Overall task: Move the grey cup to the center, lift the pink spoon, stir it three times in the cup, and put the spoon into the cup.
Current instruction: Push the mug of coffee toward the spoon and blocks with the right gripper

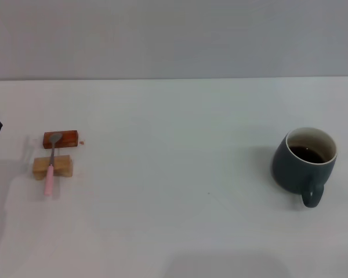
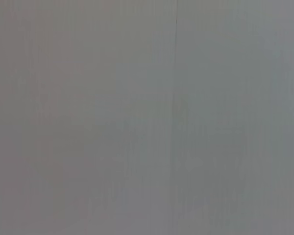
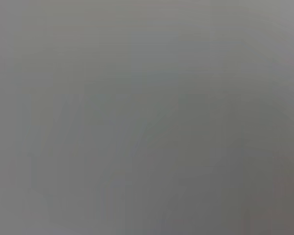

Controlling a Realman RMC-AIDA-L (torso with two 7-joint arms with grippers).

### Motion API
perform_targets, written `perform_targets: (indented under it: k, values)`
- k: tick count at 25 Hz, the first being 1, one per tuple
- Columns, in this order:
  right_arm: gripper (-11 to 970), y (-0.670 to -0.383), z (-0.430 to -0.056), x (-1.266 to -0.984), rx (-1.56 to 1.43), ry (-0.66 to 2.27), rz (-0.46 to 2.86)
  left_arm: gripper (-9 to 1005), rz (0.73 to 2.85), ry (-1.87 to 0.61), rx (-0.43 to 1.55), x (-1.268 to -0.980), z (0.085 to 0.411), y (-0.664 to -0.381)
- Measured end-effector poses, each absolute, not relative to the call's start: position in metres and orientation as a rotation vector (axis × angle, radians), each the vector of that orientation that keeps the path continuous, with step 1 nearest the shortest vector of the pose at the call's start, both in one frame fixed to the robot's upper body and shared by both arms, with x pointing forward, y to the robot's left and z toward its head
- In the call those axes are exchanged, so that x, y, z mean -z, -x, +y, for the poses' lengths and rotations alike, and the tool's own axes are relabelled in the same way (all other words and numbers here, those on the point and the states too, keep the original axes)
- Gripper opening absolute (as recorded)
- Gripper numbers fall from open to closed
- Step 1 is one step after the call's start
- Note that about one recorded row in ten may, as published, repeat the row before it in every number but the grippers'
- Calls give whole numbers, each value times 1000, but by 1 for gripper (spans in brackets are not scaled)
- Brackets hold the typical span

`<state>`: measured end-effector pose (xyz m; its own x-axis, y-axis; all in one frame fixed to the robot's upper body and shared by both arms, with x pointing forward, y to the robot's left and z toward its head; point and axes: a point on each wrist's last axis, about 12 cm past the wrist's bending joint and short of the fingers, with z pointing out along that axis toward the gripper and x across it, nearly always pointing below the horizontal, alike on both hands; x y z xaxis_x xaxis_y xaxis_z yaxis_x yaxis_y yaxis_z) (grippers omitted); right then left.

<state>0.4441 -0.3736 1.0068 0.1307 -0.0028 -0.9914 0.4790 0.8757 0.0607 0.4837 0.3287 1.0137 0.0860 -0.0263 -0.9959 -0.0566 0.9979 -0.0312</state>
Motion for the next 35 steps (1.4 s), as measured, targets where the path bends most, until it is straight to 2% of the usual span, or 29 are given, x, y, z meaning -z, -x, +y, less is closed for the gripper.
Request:
perform_targets:
  k: [7,22,35]
  values:
    - [-1,-465,-369,-1007,327,-370,1457,781,1483,68,-19,-1014,328,-484]
    - [-1,-497,-327,-999,141,-195,1598,781,1479,65,-14,-1015,326,-488]
    - [-2,-512,-300,-997,47,-72,1657,780,1473,66,-13,-1017,326,-490]
